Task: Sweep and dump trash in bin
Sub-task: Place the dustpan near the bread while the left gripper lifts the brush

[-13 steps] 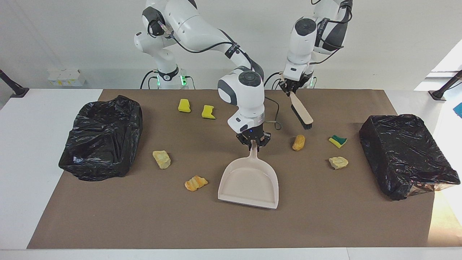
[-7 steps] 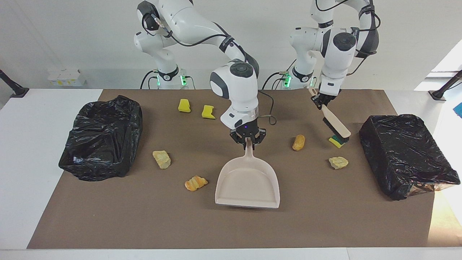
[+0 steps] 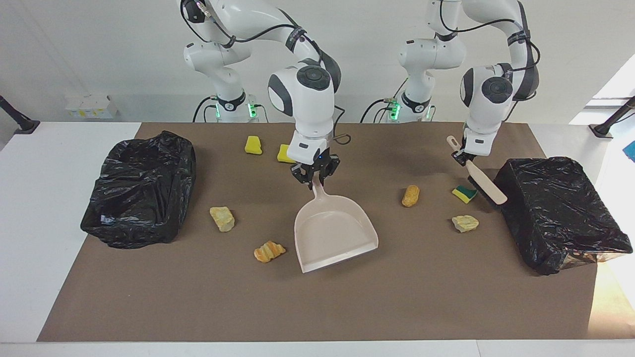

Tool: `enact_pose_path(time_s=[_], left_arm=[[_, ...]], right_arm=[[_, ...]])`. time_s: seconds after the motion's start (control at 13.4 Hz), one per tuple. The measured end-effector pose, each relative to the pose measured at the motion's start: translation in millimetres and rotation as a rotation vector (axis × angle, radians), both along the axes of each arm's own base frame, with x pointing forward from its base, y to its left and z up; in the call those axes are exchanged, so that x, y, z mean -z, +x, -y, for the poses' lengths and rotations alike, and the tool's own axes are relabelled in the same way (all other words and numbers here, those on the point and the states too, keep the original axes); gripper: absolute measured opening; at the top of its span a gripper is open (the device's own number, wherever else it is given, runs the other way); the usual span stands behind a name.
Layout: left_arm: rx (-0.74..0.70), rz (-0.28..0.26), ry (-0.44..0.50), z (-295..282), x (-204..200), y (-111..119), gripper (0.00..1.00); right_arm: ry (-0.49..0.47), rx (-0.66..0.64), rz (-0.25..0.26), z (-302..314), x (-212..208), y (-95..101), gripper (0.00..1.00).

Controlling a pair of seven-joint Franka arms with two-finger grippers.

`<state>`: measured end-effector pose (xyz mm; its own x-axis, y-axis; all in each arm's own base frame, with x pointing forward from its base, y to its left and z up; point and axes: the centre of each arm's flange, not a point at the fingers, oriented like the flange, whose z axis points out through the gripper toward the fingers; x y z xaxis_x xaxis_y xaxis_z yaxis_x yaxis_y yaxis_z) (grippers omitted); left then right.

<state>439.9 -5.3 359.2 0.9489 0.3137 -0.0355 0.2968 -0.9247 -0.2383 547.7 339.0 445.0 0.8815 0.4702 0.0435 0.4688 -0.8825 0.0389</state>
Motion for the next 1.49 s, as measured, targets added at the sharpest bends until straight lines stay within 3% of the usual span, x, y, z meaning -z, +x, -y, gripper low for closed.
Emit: enact_pose_path(time_s=[0.15,0.3,0.52,0.67,1.12,1.27,1.49], left_arm=[[0.042,-0.017,-0.001,7.1,7.4,0.4,0.26],[0.072,0.002,-0.044,23.7,12.3,5.3,0.26],[0.118,0.023,-0.144,61.7,14.9,17.6,0.26],[0.154,0.031,-0.183,93.8,15.8,24.6,0.26],[0.316,0.045,-0.246,176.7,14.9,27.0,0.26],[0.328,0.022,-0.244,184.3,-3.1,41.5,0.26],[0.307,0.052,-0.247,158.9,-33.5,75.1,0.26]], right_arm=[[-0.037,-0.205,-0.051,12.0,-0.4,-15.3,0.31],[-0.058,-0.41,-0.085,23.4,7.3,-25.2,0.31],[-0.067,-0.683,-0.119,47.9,18.8,-22.5,0.31],[-0.064,-0.826,-0.109,56.0,19.5,-16.6,0.31],[-0.055,-0.981,-0.103,46.9,39.3,-7.1,0.31],[-0.047,-1.001,-0.108,35.7,50.5,1.2,0.31],[-0.037,-1.046,-0.124,3.7,69.0,-0.1,0.31]])
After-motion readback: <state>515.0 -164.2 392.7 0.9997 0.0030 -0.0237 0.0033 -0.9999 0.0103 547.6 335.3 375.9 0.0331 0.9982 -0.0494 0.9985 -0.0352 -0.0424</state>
